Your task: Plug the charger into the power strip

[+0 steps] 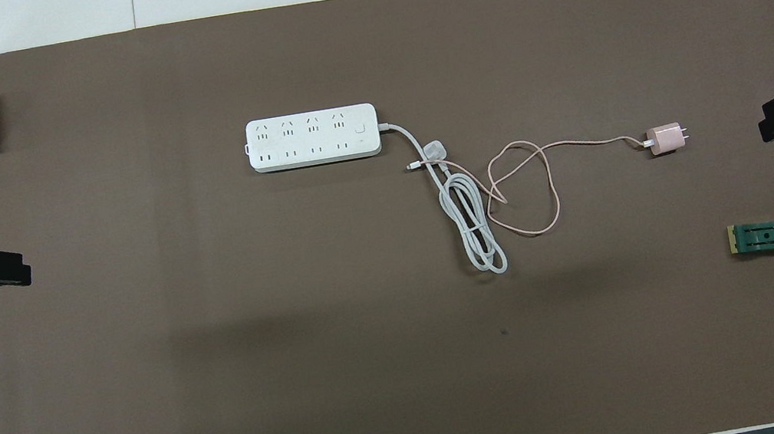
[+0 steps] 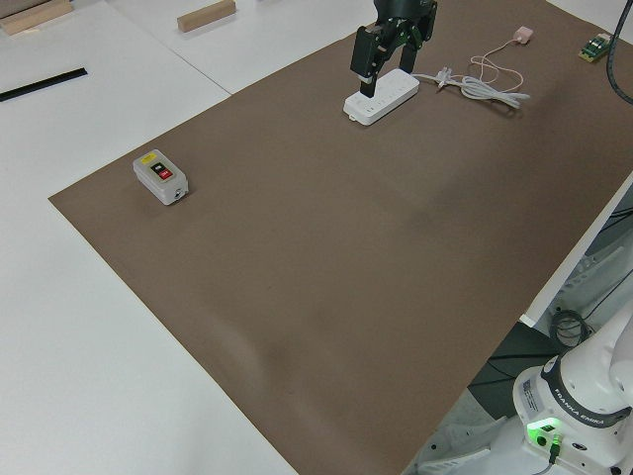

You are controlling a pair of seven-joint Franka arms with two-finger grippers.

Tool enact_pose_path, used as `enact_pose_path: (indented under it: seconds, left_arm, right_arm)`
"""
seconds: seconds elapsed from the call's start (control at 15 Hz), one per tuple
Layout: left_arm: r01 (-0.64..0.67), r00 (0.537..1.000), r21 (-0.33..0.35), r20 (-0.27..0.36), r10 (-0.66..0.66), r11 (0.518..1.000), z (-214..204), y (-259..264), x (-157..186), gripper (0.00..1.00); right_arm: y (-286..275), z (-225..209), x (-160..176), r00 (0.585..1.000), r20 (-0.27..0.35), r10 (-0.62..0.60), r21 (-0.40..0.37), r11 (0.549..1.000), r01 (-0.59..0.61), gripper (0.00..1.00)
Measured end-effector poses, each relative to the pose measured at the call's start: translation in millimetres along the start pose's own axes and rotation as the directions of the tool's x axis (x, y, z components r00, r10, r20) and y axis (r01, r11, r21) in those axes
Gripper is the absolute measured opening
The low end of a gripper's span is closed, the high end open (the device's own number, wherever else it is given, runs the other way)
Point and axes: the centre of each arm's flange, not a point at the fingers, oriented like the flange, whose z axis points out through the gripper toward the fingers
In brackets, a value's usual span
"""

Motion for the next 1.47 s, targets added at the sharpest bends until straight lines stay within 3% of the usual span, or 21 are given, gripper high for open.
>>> enact_pose_path:
  seconds: [0.53, 1.07, 1.34, 1.47]
  left_arm:
    - [0.009, 1.000, 0.000, -0.004, -0.009, 1.000, -3.2, -5.1, 5.6, 1.00]
    - [0.011, 0.999, 0.000, 0.048, -0.011, 1.000, -3.4, -3.8, 14.7, 1.00]
    - [-0.014, 0.992, -0.004, 0.125, 0.015, 1.000, 19.8, -4.3, 26.0, 1.00]
    - [-0.020, 0.988, -0.006, 0.152, 0.021, 1.000, 23.8, -6.0, 33.1, 1.00]
  right_arm:
    - [5.7, 0.1, -0.2, 1.000, 0.000, 0.010, 0.001, 1.000, -0.010, 1.00]
    - [18.5, 10.5, -1.7, 0.999, 0.029, 0.037, 0.004, 0.999, -0.037, 1.00]
    - [52.3, 36.2, -2.7, 0.975, 0.071, 0.210, 0.037, 0.976, -0.213, 1.00]
    - [68.8, 57.1, 2.1, 0.927, 0.121, 0.356, 0.091, 0.926, -0.368, 1.00]
